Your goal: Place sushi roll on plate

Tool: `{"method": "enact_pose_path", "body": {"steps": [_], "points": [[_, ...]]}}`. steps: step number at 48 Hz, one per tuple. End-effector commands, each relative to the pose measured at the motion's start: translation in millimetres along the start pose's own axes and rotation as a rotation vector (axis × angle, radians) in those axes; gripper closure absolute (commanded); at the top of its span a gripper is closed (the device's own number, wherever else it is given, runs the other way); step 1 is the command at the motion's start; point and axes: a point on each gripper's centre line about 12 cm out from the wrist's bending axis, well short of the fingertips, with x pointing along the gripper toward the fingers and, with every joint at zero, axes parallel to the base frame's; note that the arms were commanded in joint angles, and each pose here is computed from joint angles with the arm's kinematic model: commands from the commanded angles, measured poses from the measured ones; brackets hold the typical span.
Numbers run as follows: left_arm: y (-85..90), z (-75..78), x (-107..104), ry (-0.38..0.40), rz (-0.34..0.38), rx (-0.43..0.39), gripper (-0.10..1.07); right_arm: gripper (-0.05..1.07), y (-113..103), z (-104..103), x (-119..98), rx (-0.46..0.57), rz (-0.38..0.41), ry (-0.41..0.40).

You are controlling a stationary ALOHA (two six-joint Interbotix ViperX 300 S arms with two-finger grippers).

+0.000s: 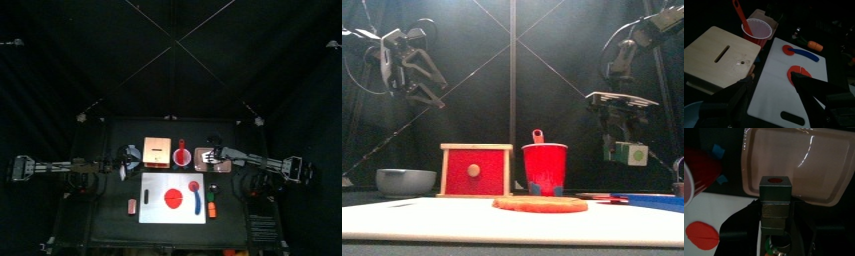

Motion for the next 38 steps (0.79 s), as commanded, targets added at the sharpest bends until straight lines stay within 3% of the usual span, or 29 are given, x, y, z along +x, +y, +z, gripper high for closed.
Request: {"method": "enact_pose_path", "body": {"steps": [1, 7, 15, 29, 38], "points": [[-2.8, 13.0, 0.1, -0.034, -0.009, -0.004, 0.02, 0.32, -4.4, 9.8, 0.4, 0.022, 0.034, -0.019], [0.2, 12.0, 1.3, -0.029, 0.002, -0.011, 0.02, 0.32, -8.6, 14.0, 13.2, 0.026, 0.033, -0.014], [3.6, 9.3, 2.9, -0.018, 0.017, -0.012, 0.02, 0.32, -14.7, 13.7, 28.6, 0.018, -0.04, 0.025], [9.0, 8.1, 2.7, -0.018, 0.036, -0.021, 0.02, 0.31, -20.4, 18.7, 32.5, 0.032, -0.071, 0.032], [9.1, 10.4, 2.7, -0.021, 0.039, -0.023, 0.02, 0.15, -19.7, 17.5, 41.2, 0.033, -0.09, 0.054]]}}
